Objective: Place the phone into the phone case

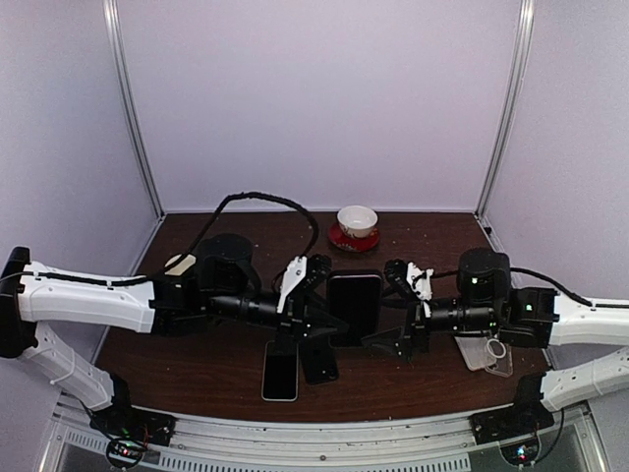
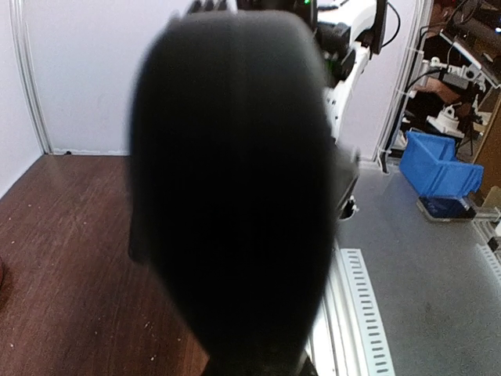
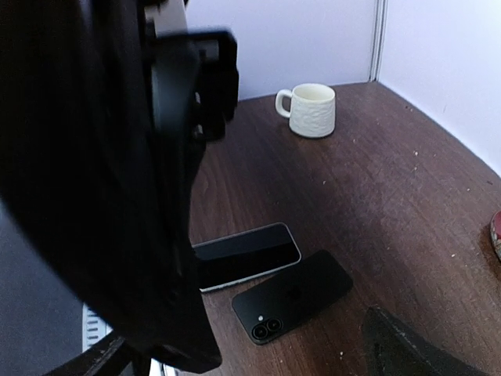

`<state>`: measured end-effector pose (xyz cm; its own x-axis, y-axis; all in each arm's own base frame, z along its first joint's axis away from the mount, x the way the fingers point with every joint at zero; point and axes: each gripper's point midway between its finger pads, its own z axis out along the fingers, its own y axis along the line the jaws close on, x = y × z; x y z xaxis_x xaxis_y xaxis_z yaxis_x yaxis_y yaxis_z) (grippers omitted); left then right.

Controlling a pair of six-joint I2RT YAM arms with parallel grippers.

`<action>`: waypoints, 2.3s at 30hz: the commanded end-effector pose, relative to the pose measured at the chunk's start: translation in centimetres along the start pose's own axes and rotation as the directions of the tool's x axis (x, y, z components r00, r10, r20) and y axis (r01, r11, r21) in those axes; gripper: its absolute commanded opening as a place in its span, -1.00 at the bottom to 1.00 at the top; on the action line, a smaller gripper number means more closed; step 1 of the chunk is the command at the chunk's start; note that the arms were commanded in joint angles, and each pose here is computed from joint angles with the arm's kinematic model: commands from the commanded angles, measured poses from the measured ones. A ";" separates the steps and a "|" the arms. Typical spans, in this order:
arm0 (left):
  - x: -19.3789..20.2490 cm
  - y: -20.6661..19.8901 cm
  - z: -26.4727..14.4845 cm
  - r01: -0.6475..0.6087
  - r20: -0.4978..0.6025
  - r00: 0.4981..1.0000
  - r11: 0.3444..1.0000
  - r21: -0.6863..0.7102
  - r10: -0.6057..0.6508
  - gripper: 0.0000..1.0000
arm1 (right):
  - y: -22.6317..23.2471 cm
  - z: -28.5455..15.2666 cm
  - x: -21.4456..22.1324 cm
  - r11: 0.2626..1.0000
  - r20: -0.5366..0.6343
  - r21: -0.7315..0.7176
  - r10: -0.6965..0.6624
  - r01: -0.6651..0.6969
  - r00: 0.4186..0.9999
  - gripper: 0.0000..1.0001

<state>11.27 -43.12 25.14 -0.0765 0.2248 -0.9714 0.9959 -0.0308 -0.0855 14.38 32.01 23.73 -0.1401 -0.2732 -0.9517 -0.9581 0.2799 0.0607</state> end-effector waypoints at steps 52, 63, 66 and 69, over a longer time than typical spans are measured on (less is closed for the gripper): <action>-6.1 0.0 -2.7 -0.134 0.130 0.981 0.987 -0.085 0.144 0.09 | 3.9 -0.3 -1.2 0.972 -0.034 -0.219 0.083 -0.088 0.996 -1.00; -6.1 -1.9 -2.5 -0.154 0.142 0.979 0.988 0.029 0.149 0.46 | 3.3 -2.8 -6.9 0.980 0.146 -0.189 0.082 -0.054 0.986 -1.00; -6.0 -2.4 -2.9 -0.167 0.175 0.972 0.985 0.046 0.157 0.47 | 3.4 -4.0 -9.8 0.983 0.260 -0.182 0.073 -0.025 0.963 -1.00; -6.1 -2.5 -2.1 -0.130 0.174 0.978 0.988 0.085 0.114 0.34 | 3.3 -4.2 -10.9 0.984 0.295 -0.180 0.063 -0.010 0.953 -1.00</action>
<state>10.06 -41.97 29.65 0.0259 0.1317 -0.9909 0.9960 -0.0887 0.0143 11.30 32.11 28.61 -0.2215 -0.1720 -0.9599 -0.9713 0.1264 0.2015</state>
